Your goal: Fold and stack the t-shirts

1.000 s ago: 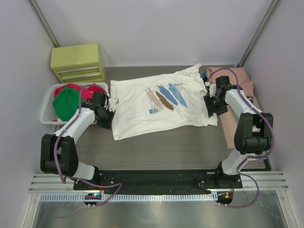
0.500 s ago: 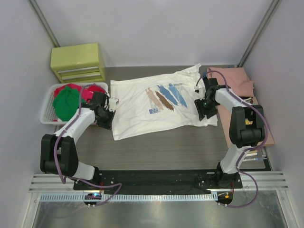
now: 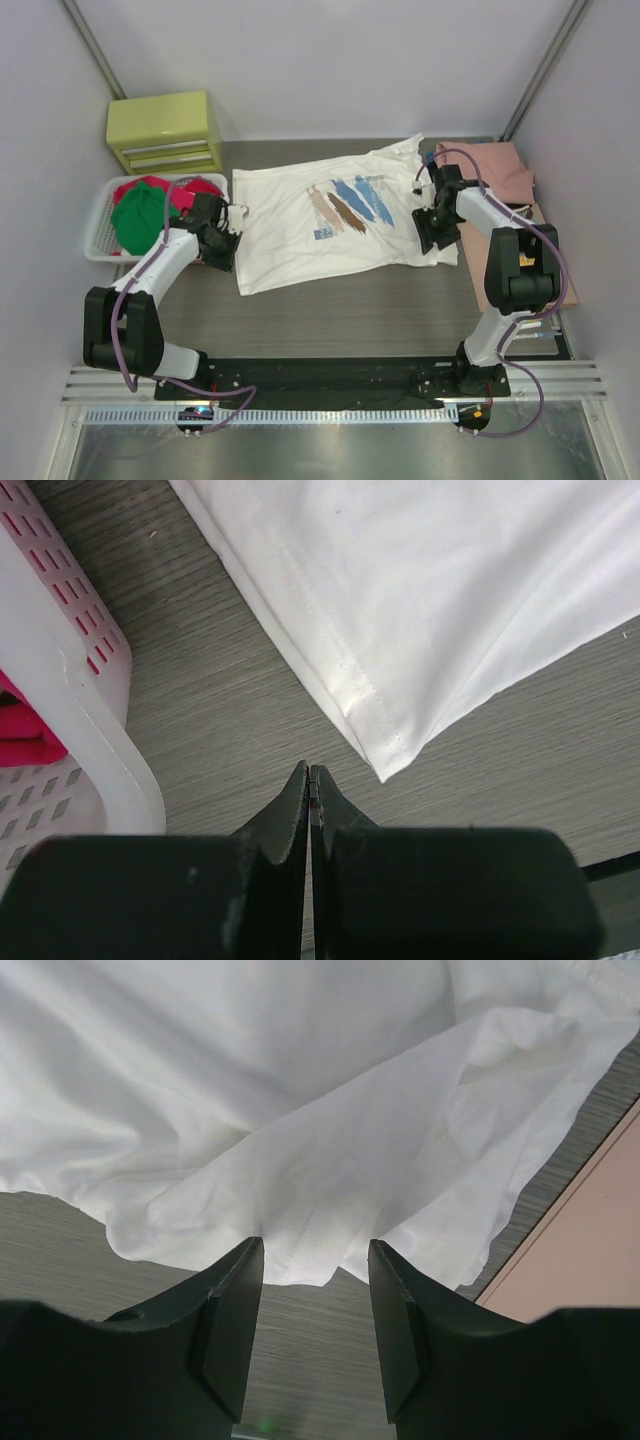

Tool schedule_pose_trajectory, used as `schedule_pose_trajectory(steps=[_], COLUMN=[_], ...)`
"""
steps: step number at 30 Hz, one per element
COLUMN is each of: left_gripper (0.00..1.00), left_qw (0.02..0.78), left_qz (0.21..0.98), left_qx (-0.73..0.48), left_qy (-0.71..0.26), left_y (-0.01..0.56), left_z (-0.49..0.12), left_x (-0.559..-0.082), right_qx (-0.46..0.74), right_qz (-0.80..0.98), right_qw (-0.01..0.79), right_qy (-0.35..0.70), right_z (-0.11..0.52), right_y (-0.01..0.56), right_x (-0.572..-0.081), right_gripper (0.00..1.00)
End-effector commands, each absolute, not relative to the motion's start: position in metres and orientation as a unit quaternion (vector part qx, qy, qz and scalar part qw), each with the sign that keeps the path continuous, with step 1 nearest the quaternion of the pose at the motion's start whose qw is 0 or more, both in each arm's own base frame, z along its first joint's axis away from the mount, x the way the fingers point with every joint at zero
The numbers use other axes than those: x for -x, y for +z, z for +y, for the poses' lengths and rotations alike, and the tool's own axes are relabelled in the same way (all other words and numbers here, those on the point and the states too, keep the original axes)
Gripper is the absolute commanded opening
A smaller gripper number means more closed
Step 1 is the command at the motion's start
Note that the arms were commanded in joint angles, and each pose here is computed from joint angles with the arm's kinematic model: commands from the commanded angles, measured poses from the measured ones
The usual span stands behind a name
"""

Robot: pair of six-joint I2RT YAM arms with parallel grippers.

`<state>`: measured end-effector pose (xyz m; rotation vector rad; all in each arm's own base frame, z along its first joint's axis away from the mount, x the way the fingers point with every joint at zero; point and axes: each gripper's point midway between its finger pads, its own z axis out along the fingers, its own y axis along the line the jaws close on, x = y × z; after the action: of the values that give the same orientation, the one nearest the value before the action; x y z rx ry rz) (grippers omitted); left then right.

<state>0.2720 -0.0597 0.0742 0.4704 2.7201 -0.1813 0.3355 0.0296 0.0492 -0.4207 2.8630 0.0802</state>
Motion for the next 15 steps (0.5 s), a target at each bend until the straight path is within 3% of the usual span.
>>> schedule_pose_trajectory(steps=[1, 10, 11, 12, 15], left_gripper=[0.00, 0.00, 0.00, 0.00, 0.00], left_qw=[0.203, 0.204, 0.202, 0.202, 0.201], left_qz=[0.961, 0.961, 0.961, 0.961, 0.961], left_qx=[-0.175, -0.175, -0.175, -0.176, -0.177], left_qy=[-0.065, -0.069, -0.069, -0.069, -0.062], left_y=[0.081, 0.082, 0.081, 0.081, 0.080], left_z=[-0.062, -0.063, -0.063, -0.063, -0.060], left_x=[-0.277, -0.278, -0.278, -0.277, -0.277], right_qx=[0.143, 0.138, 0.137, 0.138, 0.135], right_qz=[0.980, 0.983, 0.983, 0.983, 0.982], right_qw=[0.140, 0.120, 0.110, 0.108, 0.110], right_qy=[0.019, 0.035, 0.044, 0.049, 0.067], right_z=[0.024, 0.029, 0.032, 0.034, 0.041], right_y=[0.060, 0.048, 0.042, 0.041, 0.041], right_x=[-0.334, -0.333, -0.333, -0.333, -0.338], right_gripper=[0.52, 0.48, 0.41, 0.22, 0.01])
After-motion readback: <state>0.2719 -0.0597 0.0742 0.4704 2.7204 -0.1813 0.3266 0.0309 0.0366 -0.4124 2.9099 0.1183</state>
